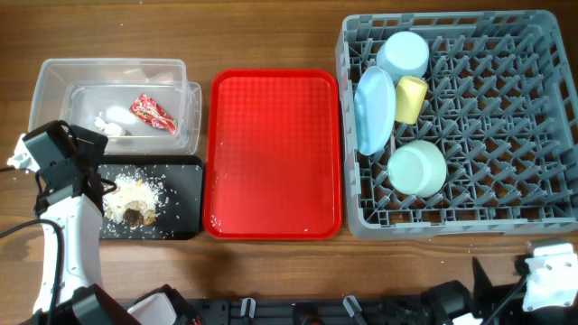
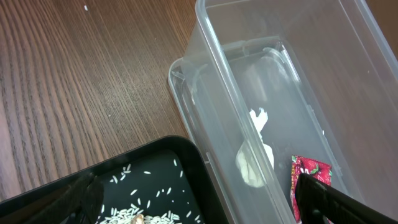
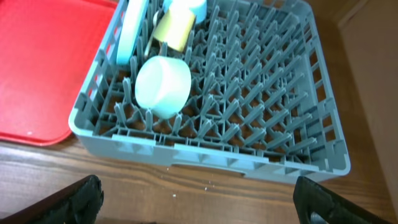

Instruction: Sort waste into correct bins and load items into the dishwasher rack

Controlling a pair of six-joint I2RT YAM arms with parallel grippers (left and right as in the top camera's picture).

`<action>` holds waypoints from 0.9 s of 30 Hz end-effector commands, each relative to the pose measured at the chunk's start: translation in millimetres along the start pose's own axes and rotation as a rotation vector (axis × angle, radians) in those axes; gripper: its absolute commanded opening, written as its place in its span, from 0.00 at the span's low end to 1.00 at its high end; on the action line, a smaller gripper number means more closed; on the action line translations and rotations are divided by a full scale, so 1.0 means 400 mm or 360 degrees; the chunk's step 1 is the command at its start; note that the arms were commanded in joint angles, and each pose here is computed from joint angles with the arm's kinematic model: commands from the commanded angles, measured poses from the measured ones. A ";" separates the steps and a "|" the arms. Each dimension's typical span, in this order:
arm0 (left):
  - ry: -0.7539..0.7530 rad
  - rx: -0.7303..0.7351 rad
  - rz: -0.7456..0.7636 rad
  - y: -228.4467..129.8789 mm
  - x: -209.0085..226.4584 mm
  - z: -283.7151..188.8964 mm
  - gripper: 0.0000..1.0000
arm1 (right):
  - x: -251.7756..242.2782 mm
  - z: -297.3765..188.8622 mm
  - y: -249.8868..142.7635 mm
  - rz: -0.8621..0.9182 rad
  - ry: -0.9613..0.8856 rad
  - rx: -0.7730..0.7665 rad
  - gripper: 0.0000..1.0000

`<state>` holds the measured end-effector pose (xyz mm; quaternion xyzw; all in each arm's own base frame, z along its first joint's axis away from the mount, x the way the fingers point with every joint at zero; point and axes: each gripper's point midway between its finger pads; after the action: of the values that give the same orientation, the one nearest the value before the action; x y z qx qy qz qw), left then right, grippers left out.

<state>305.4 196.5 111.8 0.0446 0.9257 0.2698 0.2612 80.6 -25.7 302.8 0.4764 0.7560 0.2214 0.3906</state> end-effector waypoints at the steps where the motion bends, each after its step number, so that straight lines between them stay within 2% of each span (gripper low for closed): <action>1: -0.0020 -0.0034 0.0013 0.019 -0.010 -0.010 1.00 | -0.040 -0.013 0.102 0.0010 -0.0111 -0.0269 1.00; 4: -0.0020 -0.0034 0.0013 0.019 -0.010 -0.010 1.00 | -0.084 -0.058 0.238 0.0095 -0.0204 -0.0641 1.00; 7: -0.0020 -0.0034 0.0013 0.019 -0.010 -0.010 1.00 | -0.085 -0.121 0.362 0.0127 -0.0147 -0.1026 1.00; 13: -0.0020 -0.0034 0.0012 0.019 -0.010 -0.010 1.00 | -0.005 -0.121 0.474 -0.0254 -0.0061 -0.1455 1.00; 16: -0.0020 -0.0034 0.0013 0.019 -0.010 -0.010 1.00 | 0.050 -0.049 0.477 -0.0431 -0.0058 -0.1582 1.00; 19: -0.0020 -0.0034 0.0012 0.019 -0.010 -0.010 1.00 | 0.087 0.038 0.459 -0.0444 -0.0041 -0.1625 1.00; 27: -0.0020 -0.0034 0.0012 0.019 -0.010 -0.010 1.00 | 0.185 0.256 0.326 -0.0232 0.0087 -0.1631 1.00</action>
<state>305.4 196.5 111.8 0.0446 0.9257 0.2698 0.2612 218.9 90.6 336.1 0.1552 0.5960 0.5182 0.5935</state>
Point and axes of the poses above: each gripper's point midway between its finger pads, its own z axis out along the fingers, its own x axis along the line the jaws close on, y = z × x, and after that the axes turned 13 degrees about -z, right-handed
